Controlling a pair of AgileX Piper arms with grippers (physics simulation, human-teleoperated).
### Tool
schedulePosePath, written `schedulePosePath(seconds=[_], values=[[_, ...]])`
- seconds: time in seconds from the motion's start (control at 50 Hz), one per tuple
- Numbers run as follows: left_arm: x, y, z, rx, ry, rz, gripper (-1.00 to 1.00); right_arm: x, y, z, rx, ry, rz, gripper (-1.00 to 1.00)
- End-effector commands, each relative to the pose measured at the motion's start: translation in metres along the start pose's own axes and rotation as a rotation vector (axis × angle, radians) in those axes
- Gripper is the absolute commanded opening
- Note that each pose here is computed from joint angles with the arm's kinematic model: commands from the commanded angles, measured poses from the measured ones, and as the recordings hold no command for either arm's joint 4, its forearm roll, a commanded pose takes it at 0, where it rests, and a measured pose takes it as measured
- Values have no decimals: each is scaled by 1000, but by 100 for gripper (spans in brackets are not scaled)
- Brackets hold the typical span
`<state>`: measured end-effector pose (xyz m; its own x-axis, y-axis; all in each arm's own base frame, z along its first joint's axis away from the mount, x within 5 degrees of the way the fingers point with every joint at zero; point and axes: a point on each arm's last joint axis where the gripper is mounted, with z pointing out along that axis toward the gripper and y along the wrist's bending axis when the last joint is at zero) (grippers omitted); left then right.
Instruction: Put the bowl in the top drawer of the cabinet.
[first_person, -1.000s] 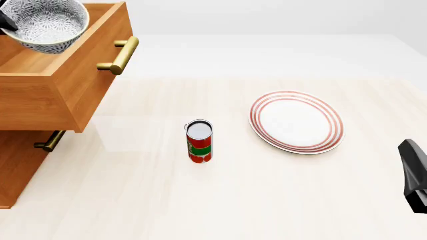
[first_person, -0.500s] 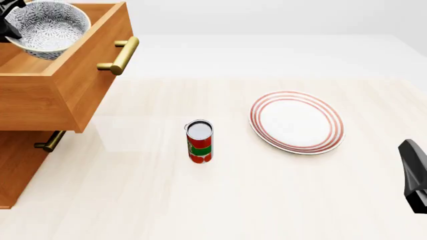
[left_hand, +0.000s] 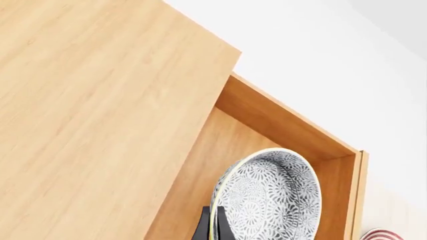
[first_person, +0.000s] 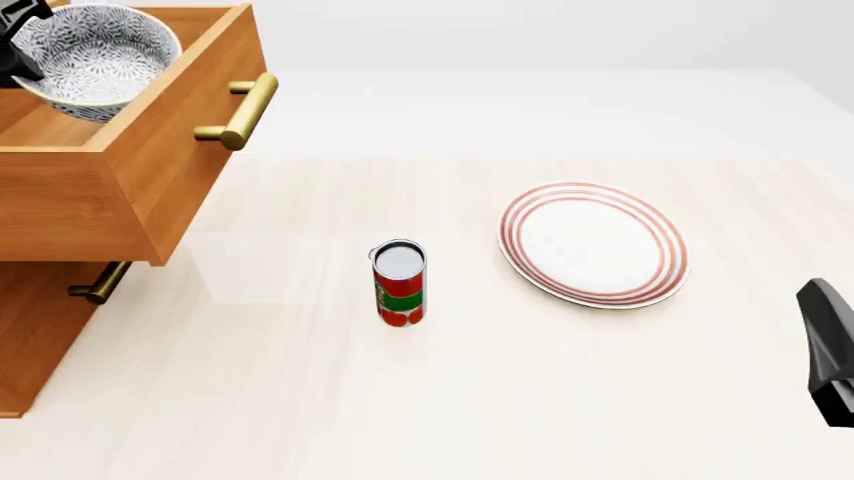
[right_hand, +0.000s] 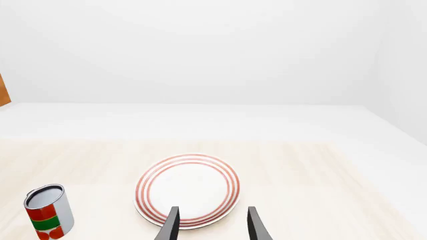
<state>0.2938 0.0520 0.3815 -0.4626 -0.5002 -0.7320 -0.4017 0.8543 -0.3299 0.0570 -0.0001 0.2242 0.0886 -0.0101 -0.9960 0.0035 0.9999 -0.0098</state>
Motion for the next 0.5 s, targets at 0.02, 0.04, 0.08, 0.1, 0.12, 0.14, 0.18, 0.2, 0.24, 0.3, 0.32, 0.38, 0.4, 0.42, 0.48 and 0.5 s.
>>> schedulePosePath(seconds=[0.02, 0.04, 0.08, 0.1, 0.12, 0.14, 0.18, 0.2, 0.24, 0.3, 0.32, 0.38, 0.4, 0.42, 0.48, 0.5], values=[[1, 2, 4, -7, 5, -1, -100, 0, 0, 0, 0, 0, 0, 100], [0, 3, 4, -7, 4, 0, -100, 0, 0, 0, 0, 0, 0, 100], [0, 3, 4, -8, 5, -1, -100, 0, 0, 0, 0, 0, 0, 100], [0, 3, 4, -9, 4, 0, -100, 0, 0, 0, 0, 0, 0, 100], [0, 3, 4, -9, 4, 0, -100, 0, 0, 0, 0, 0, 0, 100], [0, 3, 4, -9, 4, 1, -100, 0, 0, 0, 0, 0, 0, 100], [-1, 5, 4, -13, 2, 5, -100, 0, 0, 0, 0, 0, 0, 100], [-4, 7, 5, -20, -1, 31, 100, 0, 0, 0, 0, 0, 0, 100], [-4, 7, 5, -20, -2, 26, 100, 0, 0, 0, 0, 0, 0, 100], [-6, 8, 4, -25, -4, 27, 100, 0, 0, 0, 0, 0, 0, 100], [-6, 8, 4, -25, -4, 27, 100, 0, 0, 0, 0, 0, 0, 100], [-7, 8, 3, -27, -4, 23, 100, 0, 0, 0, 0, 0, 0, 100], [-8, 9, 2, -29, -7, 22, 100, 0, 0, 0, 0, 0, 0, 100], [-8, 9, 2, -29, -7, 21, 100, 0, 0, 0, 0, 0, 0, 100], [-9, 9, 0, -29, -9, 22, 100, 0, 0, 0, 0, 0, 0, 100], [-9, 9, -1, -28, -9, 22, 100, 0, 0, 0, 0, 0, 0, 100]])
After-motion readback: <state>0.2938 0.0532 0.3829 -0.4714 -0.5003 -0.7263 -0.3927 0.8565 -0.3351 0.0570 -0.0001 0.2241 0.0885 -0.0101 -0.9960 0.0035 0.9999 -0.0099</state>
